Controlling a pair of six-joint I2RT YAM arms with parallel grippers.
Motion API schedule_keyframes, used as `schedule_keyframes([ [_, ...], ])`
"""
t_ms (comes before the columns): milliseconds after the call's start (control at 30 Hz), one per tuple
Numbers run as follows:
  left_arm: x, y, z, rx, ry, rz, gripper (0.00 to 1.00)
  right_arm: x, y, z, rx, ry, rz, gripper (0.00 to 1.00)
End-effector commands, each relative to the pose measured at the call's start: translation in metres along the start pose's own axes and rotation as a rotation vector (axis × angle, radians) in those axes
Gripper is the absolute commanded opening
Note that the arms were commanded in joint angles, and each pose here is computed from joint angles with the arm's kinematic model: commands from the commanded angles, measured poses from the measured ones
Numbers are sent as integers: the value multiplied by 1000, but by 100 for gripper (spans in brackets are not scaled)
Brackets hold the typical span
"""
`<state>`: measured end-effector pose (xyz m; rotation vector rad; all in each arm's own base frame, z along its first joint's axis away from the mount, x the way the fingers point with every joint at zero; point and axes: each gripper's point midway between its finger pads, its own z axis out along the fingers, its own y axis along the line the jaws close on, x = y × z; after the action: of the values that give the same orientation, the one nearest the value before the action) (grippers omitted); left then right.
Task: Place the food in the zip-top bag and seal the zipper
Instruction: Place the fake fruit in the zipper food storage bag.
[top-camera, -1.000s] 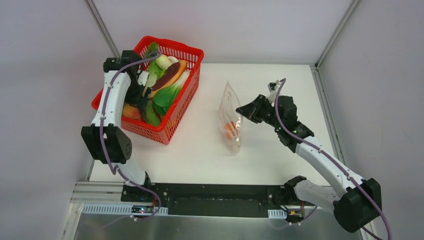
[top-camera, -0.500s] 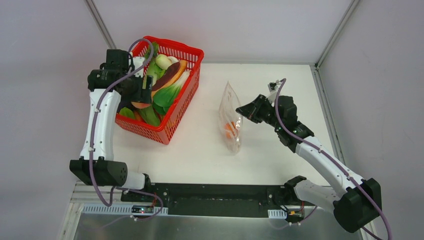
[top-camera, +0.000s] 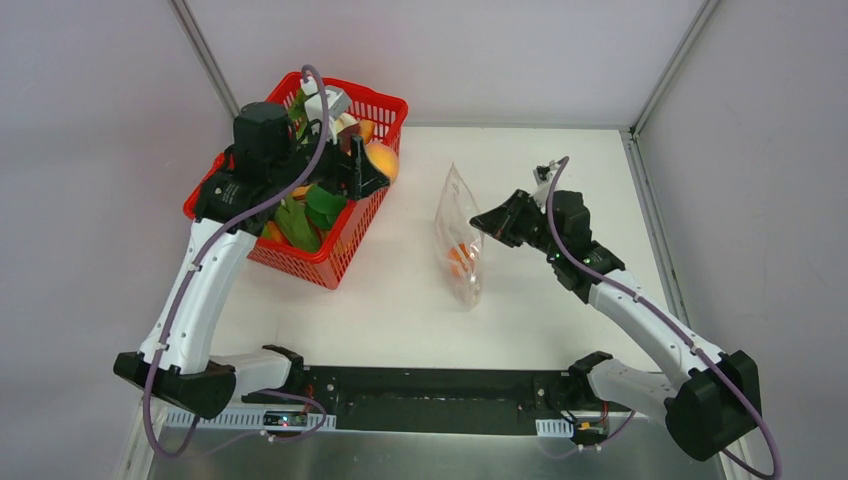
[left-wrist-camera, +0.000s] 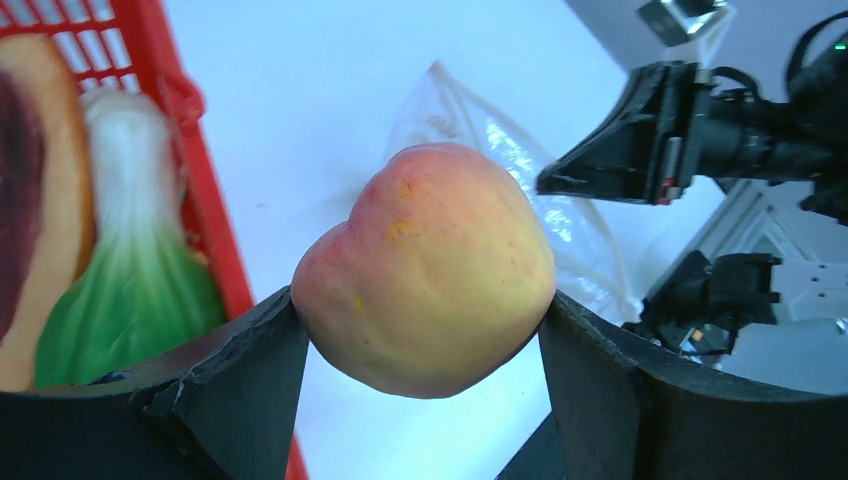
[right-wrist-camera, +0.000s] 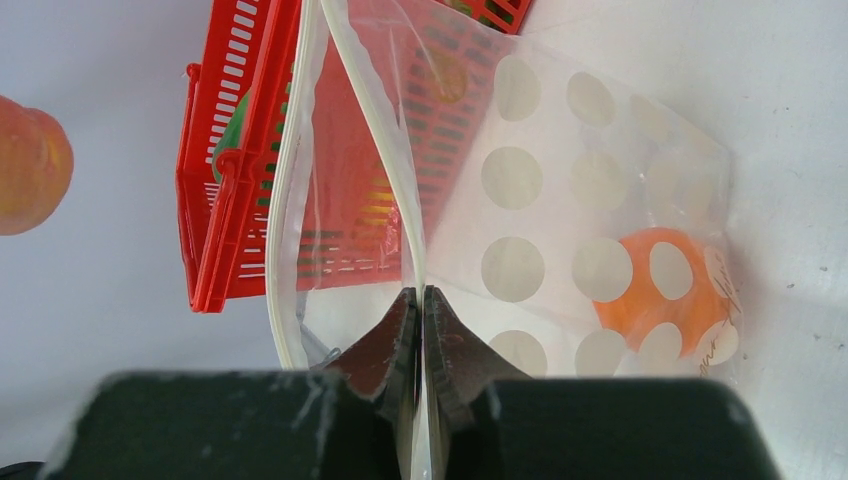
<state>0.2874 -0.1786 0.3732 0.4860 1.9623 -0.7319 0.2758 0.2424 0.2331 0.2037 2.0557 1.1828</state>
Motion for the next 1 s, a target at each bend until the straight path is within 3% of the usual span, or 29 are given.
schedule_keyframes([
  [0, -14, -45, 18, 207, -74, 13, 31, -16, 27, -2, -77, -27, -4, 8],
  [167, -3, -63, 42, 283, -19, -2, 31, -15, 36, -2, -107, -10, -9, 7],
  [367, -5, -100, 66, 363, -50, 51, 32, -12, 37, 1, -113, 5, -6, 7],
  [567, 14, -115, 99, 377, 30, 68, 31, -11, 38, 1, -102, 0, -19, 7],
  [967, 65, -87, 119, 170, 275, 205, 31, -22, 36, -10, -48, -80, -60, 7],
])
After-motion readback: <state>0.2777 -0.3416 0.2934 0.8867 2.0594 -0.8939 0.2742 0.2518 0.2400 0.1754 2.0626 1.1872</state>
